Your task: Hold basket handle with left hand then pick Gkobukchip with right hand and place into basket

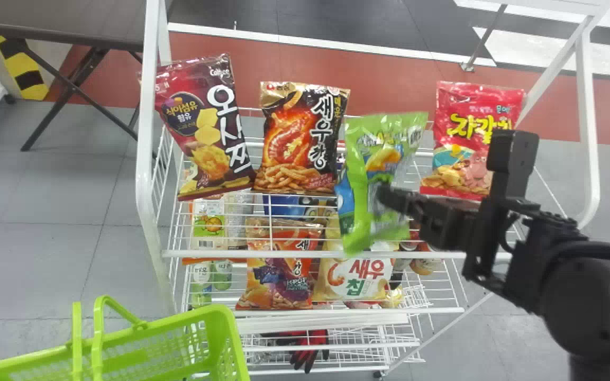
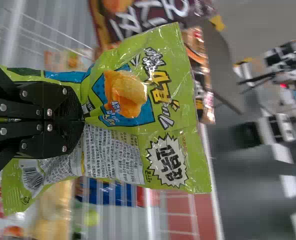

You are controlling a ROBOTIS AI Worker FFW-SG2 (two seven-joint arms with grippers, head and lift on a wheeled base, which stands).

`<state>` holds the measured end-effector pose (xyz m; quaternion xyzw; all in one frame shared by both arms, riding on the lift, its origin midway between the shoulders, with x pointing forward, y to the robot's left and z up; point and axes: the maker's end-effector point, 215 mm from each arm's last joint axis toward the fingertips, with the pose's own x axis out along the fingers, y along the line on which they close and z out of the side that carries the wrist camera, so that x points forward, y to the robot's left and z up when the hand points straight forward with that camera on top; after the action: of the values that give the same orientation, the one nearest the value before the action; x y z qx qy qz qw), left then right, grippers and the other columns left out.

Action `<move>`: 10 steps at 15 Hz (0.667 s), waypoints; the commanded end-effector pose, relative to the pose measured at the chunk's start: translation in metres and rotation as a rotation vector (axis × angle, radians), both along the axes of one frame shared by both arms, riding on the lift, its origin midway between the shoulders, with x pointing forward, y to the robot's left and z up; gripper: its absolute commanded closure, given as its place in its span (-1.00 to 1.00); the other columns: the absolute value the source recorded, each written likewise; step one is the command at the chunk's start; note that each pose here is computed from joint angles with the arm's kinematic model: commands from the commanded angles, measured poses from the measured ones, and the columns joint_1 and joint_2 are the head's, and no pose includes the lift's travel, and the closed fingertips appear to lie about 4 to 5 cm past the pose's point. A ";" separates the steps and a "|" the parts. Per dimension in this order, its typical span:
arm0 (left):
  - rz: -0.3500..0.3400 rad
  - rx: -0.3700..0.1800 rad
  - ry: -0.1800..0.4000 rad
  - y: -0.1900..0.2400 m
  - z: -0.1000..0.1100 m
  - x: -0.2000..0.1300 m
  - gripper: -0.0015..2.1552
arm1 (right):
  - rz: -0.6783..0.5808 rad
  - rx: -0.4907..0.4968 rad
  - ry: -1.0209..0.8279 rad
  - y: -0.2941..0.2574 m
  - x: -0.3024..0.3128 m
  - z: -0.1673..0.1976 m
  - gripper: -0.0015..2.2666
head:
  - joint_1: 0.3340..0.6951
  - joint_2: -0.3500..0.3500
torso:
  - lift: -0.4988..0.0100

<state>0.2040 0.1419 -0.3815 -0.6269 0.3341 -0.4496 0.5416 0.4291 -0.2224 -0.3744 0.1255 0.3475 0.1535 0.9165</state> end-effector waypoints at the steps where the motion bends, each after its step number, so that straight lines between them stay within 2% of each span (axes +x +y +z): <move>1: -0.003 -0.005 0.002 0.000 0.001 0.000 1.00 | 0.079 0.064 0.134 0.031 -0.051 -0.010 0.98 | 1.00 -0.47 | 0.96; 5: -0.010 -0.007 0.009 -0.001 0.002 -0.001 1.00 | 0.247 0.196 0.143 0.099 -0.085 0.003 0.98 | 1.00 -0.22 | 0.96; 7: -0.013 -0.011 0.013 -0.001 0.002 -0.001 1.00 | 0.335 0.230 0.154 0.137 -0.100 0.006 0.98 | 1.00 -0.05 | 0.96; 8: -0.013 -0.012 0.013 -0.001 0.002 -0.002 1.00 | 0.384 0.247 0.163 0.159 -0.109 0.007 0.98 | 1.00 0.06 | 0.96; 9: -0.014 -0.014 0.015 -0.001 0.003 -0.002 1.00 | 0.424 0.268 0.179 0.178 -0.118 0.006 0.98 | 1.00 0.28 | 0.96; 10: -0.016 -0.017 0.017 -0.002 0.003 -0.003 1.00 | 0.464 0.276 0.203 0.197 -0.128 0.001 0.98 | 1.00 0.40 | 0.96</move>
<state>0.2019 0.1407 -0.3788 -0.6319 0.3392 -0.4510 0.5312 0.3165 -0.0524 -0.3688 0.1810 0.4194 0.3649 0.8113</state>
